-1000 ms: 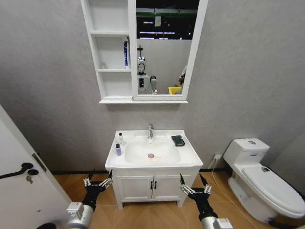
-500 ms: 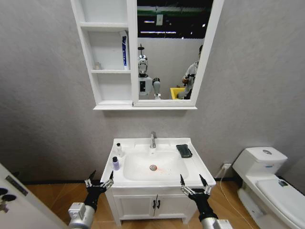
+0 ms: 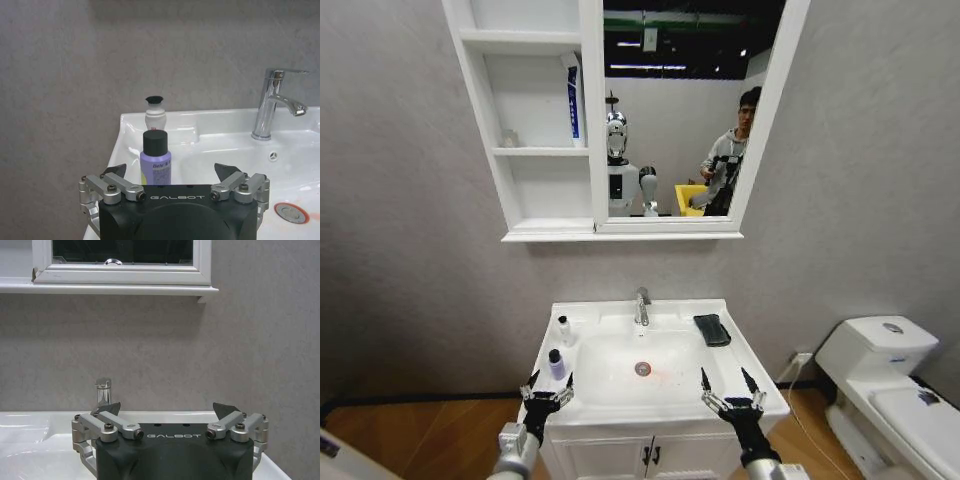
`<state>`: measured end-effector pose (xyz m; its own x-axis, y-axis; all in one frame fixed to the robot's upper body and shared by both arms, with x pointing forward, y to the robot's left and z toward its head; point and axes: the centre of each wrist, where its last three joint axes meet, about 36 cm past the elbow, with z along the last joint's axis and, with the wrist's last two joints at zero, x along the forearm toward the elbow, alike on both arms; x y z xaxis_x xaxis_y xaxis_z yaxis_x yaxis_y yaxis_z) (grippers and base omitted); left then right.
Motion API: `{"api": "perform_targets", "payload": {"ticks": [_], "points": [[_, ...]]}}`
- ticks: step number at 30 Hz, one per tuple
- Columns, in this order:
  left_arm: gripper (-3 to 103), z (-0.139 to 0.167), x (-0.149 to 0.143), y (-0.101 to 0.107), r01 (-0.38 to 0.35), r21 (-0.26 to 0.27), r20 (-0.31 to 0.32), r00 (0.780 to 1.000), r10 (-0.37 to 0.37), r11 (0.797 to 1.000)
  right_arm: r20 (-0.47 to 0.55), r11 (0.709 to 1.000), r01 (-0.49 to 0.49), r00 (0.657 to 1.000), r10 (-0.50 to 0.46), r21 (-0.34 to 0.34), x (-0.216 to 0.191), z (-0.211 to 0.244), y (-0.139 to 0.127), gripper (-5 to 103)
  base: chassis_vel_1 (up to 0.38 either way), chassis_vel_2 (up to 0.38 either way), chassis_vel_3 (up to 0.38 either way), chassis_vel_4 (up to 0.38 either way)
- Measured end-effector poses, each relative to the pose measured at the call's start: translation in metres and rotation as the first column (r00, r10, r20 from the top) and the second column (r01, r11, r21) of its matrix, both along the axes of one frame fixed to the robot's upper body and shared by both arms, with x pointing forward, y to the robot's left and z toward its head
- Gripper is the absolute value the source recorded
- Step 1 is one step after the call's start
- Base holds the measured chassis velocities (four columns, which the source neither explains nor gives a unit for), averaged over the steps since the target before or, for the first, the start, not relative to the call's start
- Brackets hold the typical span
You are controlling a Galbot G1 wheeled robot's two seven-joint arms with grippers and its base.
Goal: Move facial cleanser and shampoo from washbasin to cabinet, then wipe washbasin with towel.
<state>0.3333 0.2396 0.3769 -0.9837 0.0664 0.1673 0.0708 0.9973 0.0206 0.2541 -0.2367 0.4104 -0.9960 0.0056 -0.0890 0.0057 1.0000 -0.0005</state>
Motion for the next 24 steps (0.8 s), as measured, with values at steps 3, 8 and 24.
{"api": "perform_targets", "payload": {"ticks": [3, 8, 24], "points": [[97, -0.007, 0.007, 0.001, -0.004, -0.001, -0.008, 1.000, 0.004, 1.000, -0.001, 1.000, 0.002, 1.000, -0.002, -0.005, 0.000, 0.000, -0.002, 100, 0.000, 0.000, 0.000, 0.000], [97, -0.013, 0.029, 0.002, -0.005, -0.007, -0.001, 1.000, 0.005, 1.000, -0.002, 1.000, 0.004, 1.000, -0.004, -0.008, 0.000, 0.000, -0.004, 100, 0.000, 0.000, 0.000, 0.000], [62, -0.024, 0.072, 0.013, -0.037, -0.010, -0.008, 0.999, 0.037, 0.999, -0.014, 1.000, 0.016, 1.000, -0.016, -0.010, -0.002, -0.002, -0.006, 100, 0.000, 0.000, 0.000, 0.000]]}}
